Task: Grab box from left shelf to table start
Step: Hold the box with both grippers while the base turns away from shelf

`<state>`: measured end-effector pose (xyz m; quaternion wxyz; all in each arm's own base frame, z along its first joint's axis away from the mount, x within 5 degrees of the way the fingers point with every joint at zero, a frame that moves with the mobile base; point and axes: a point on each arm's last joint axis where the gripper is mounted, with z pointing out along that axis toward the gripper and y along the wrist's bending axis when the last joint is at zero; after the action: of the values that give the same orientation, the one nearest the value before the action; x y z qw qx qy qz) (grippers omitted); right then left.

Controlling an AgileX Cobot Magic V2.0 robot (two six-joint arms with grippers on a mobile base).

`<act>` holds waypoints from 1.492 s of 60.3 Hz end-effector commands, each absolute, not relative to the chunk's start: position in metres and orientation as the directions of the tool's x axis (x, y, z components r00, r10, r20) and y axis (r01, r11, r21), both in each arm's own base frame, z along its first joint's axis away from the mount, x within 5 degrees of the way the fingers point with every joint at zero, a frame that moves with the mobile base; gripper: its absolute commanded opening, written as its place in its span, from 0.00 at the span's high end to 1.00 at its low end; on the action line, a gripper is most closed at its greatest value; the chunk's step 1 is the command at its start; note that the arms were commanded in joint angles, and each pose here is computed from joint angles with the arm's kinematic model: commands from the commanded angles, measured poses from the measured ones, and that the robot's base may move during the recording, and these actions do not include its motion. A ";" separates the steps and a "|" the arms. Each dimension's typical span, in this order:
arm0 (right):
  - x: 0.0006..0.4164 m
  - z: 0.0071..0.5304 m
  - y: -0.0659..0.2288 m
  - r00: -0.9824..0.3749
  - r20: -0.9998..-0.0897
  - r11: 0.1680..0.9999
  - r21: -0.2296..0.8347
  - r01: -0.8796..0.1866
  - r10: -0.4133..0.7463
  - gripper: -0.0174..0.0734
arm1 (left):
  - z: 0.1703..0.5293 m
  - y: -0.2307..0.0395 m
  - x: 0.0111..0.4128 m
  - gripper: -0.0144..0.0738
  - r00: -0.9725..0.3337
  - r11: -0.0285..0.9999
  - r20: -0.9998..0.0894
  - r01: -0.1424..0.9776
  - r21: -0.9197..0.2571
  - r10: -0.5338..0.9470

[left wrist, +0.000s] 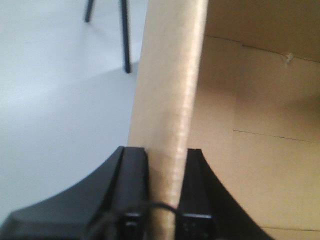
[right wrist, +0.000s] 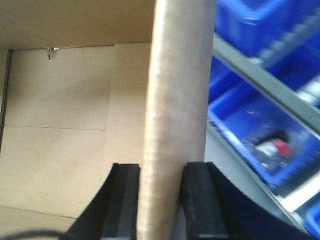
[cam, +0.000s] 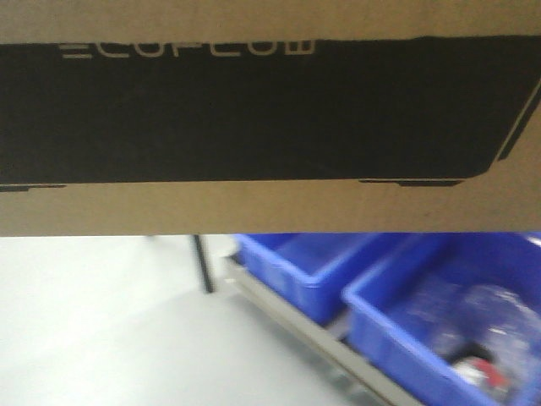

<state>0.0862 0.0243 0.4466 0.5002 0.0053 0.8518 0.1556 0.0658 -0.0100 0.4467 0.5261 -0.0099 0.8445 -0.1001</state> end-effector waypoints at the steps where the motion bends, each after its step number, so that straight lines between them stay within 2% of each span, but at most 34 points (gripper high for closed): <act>1: 0.090 0.463 0.015 -0.355 -0.925 0.978 0.182 -0.100 0.135 0.78 | 0.472 -0.005 0.062 0.93 -0.246 0.975 -0.954 0.098 -0.201 -0.172; 90: 0.090 0.463 0.015 -0.355 -0.925 0.978 0.182 -0.100 0.135 0.78 | 0.472 -0.006 0.062 0.93 -0.247 0.974 -0.953 0.099 -0.203 -0.173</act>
<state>0.0862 0.0243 0.4466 0.5002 0.0053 0.8518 0.1556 0.0652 -0.0098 0.4466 0.5257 -0.0100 0.8447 -0.1000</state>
